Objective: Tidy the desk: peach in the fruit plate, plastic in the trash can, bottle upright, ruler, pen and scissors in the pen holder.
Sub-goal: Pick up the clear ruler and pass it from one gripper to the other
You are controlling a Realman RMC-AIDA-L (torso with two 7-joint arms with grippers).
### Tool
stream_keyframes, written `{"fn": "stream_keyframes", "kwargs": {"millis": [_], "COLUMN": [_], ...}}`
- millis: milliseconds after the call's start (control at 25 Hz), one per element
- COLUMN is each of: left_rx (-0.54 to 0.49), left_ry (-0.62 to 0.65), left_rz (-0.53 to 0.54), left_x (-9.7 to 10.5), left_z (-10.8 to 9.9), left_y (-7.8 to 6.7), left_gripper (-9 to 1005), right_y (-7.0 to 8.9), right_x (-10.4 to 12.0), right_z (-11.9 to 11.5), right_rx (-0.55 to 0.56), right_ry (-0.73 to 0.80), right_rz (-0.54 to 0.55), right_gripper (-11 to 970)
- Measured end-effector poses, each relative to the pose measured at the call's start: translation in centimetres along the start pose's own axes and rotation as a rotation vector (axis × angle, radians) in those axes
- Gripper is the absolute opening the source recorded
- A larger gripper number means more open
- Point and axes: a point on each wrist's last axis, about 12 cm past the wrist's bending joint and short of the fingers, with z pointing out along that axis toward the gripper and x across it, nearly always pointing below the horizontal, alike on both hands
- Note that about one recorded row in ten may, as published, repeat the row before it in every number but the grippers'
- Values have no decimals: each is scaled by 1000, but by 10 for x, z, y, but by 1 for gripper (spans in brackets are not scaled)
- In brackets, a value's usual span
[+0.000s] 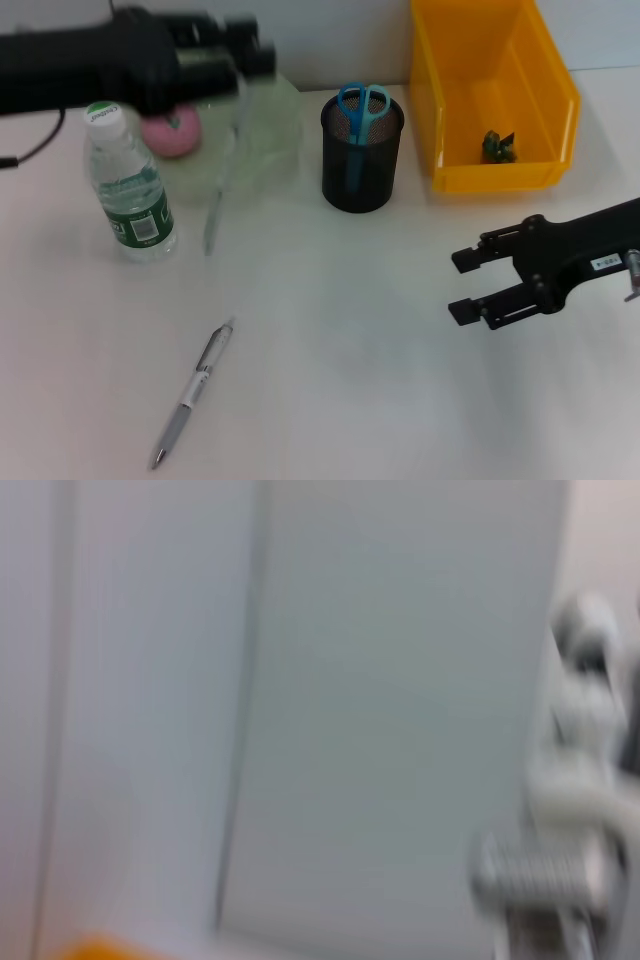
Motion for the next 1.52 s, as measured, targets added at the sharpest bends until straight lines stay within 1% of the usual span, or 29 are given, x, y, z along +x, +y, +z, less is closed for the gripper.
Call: {"fn": "stream_keyframes", "kwargs": {"millis": [80, 120, 160, 200, 240, 280, 320, 400, 520, 720, 840, 880, 920, 1000, 1160, 1320, 1520], "left_rx": [-5, -7, -7, -12, -15, -26, -26, -42, -90, -212, -262, -275, -285, -308, -322, -327, -271], "left_ry": [-123, -186, -186, -290, -332, -402, -402, -473, -530, -564, -557, -546, -540, -525, -519, -522, -493], "left_rz": [-60, -84, -84, -103, -106, -108, -108, -97, -56, 14, 60, 78, 86, 89, 90, 101, 143], "left_x": [8, 12, 12, 21, 27, 37, 37, 50, 64, 81, 83, 84, 84, 84, 85, 87, 92], "left_z": [-2, -3, -3, -3, 0, 6, 6, 17, 30, 49, 55, 58, 59, 61, 61, 55, 56], "left_y": [4, 5, 5, 8, 9, 11, 11, 11, 11, 13, 15, 17, 18, 21, 22, 19, 8], "left_gripper": [400, 401, 402, 402, 403, 404, 405, 407, 409, 414, 416, 417, 418, 420, 423, 426, 431], "right_y": [1, 1, 2, 2, 2, 3, 3, 5, 7, 9, 9, 10, 10, 11, 15, 16, 16], "right_x": [8, 8, 10, 11, 13, 15, 17, 21, 26, 29, 30, 30, 30, 29, 29, 31, 30], "right_z": [-7, -7, -9, -10, -10, -10, -10, -11, -10, -11, -12, -11, -11, -7, 4, 14, 18], "right_rx": [11, 11, 13, 14, 14, 13, 13, 13, 11, 32, 60, 80, 80, 94, 103, 96, 98], "right_ry": [-12, -12, -15, -15, -14, -12, -10, -9, -13, -61, -128, -182, -182, -230, -287, -306, -356], "right_rz": [24, 24, 30, 32, 36, 39, 41, 45, 42, 18, -10, -32, -32, -56, -91, -77, -81], "right_gripper": [775, 775, 775, 775, 775, 775, 775, 775, 774, 774, 774, 774, 774, 774, 773, 773, 772]}}
